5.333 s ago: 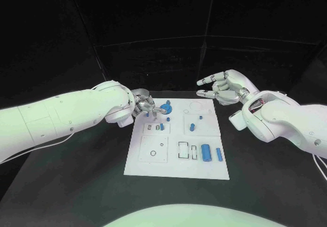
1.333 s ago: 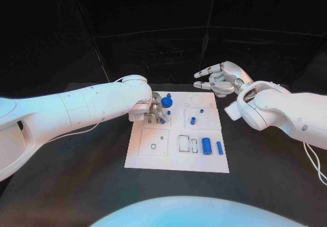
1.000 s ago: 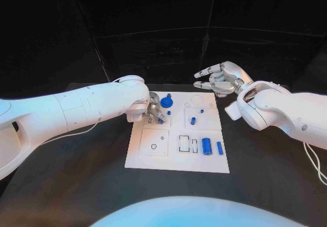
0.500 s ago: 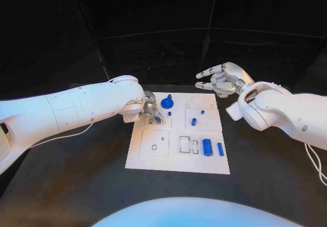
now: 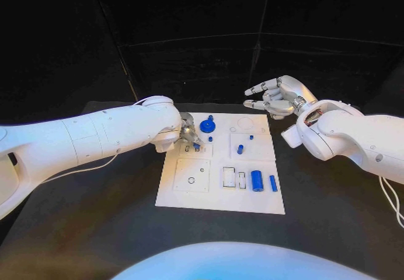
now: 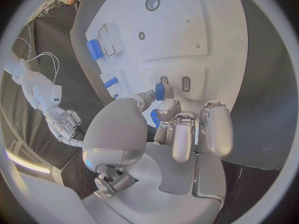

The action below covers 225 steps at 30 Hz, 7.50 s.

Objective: Assemble the parts on the task board

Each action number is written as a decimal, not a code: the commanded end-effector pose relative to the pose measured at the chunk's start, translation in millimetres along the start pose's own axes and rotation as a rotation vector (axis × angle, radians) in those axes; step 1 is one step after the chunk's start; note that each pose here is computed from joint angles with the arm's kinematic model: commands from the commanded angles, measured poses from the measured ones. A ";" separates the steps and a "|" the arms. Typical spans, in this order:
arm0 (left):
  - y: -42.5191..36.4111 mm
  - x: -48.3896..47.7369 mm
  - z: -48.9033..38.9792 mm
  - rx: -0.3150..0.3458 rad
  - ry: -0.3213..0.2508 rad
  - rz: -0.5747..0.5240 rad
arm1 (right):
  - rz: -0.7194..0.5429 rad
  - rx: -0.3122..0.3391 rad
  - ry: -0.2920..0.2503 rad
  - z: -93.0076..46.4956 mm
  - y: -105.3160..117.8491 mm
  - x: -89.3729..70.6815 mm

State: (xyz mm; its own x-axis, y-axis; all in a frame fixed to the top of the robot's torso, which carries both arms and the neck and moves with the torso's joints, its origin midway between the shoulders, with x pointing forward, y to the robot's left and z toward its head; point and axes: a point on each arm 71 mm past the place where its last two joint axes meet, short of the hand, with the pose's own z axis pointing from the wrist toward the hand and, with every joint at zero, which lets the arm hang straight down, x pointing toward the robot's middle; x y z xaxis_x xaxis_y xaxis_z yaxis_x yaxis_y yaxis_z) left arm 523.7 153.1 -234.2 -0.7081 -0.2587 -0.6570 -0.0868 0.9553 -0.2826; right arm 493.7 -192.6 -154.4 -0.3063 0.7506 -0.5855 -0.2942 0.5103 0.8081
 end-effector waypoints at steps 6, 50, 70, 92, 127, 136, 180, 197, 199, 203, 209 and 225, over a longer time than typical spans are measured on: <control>1.1 1.8 3.7 -0.019 -0.048 0.014 | -0.009 -0.010 -0.002 0.8 1.3 -0.6; 6.7 10.0 2.2 -0.036 0.000 0.057 | -0.029 -0.006 0.005 3.8 1.2 1.9; 4.3 11.7 2.3 -0.031 0.015 0.054 | -0.033 -0.007 0.014 4.3 1.8 3.3; 5.7 12.5 4.5 -0.059 0.049 0.083 | -0.032 -0.006 0.018 4.3 2.0 3.9; 3.3 8.6 9.8 -0.072 0.035 0.075 | -0.032 -0.008 0.016 4.0 2.2 3.7; 4.0 8.7 9.8 -0.077 0.039 0.076 | -0.032 -0.007 0.017 3.9 2.1 3.6; -5.5 -38.6 -16.6 -0.008 -0.085 -0.024 | -0.037 0.002 0.009 4.3 -1.4 0.0; 5.0 -98.8 -6.2 -0.107 -0.088 -0.011 | -0.037 0.001 0.016 6.6 -0.6 2.4; 6.4 -100.1 -2.4 -0.119 -0.077 -0.010 | -0.036 0.000 0.017 6.8 -0.3 2.9; 10.6 -100.0 6.5 -0.146 -0.054 -0.007 | -0.035 -0.002 0.020 7.4 0.5 4.2; 17.7 -97.4 15.3 -0.175 -0.033 -0.005 | -0.034 -0.005 0.024 8.2 1.5 5.6; 31.0 -83.5 27.6 -0.219 0.022 0.005 | -0.033 -0.007 0.029 9.2 2.3 7.3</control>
State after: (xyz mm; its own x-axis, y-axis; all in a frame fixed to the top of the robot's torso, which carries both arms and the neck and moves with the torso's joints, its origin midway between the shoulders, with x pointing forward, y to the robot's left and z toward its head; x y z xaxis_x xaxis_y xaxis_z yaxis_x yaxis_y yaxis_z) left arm 600.2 201.5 -206.5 -0.7024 -0.2791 -0.6548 -0.2541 0.9576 -0.1356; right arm 499.3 -183.5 -157.4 -0.3161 0.7246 -0.6124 -0.3029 0.5347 0.7889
